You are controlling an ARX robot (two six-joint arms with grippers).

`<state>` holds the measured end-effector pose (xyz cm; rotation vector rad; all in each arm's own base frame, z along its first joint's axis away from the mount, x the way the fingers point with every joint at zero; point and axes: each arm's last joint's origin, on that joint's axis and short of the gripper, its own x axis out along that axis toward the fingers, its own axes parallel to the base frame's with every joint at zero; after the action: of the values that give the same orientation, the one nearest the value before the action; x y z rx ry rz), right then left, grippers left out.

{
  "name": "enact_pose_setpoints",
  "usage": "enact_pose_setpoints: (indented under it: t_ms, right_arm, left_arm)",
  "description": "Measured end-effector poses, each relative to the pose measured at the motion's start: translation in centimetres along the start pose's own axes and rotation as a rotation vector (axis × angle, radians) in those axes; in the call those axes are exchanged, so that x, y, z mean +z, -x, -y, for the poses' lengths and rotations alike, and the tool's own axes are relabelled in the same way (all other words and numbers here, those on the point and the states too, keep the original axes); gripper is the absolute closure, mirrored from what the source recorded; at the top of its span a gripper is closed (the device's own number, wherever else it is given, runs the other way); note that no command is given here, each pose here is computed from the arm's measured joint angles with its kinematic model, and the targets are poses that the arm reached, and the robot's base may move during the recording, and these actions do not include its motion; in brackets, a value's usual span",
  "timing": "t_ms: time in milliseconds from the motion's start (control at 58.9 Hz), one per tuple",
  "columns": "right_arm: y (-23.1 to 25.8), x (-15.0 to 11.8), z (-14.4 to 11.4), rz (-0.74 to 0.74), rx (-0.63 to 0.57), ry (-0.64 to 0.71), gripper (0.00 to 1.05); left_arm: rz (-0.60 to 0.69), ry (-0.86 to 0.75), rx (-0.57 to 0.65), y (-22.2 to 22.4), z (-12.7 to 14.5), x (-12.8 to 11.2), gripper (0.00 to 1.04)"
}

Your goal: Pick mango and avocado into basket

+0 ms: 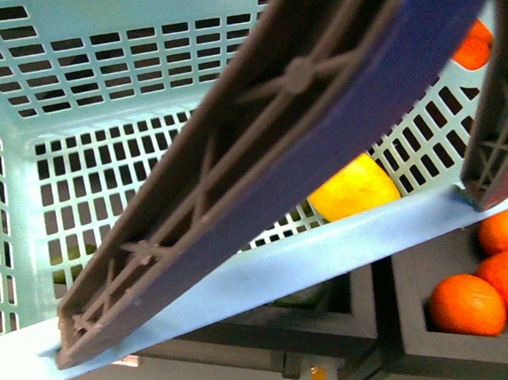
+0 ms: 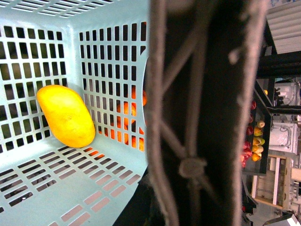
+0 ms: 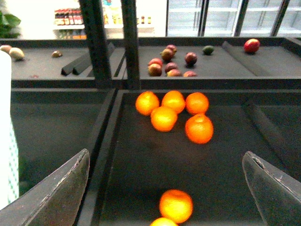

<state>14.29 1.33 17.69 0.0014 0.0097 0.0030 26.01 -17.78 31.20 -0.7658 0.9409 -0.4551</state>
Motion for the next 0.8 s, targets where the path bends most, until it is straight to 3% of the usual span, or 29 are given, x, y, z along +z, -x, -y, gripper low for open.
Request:
enact_pose_setpoints:
  t_ms: [797]
  right_arm:
    - [0.02,-0.05,0.01,-0.001,-0.002,0.0,0.09]
  left_arm:
    - [-0.003,0.001,-0.001,-0.03,-0.02,-0.01,1.01]
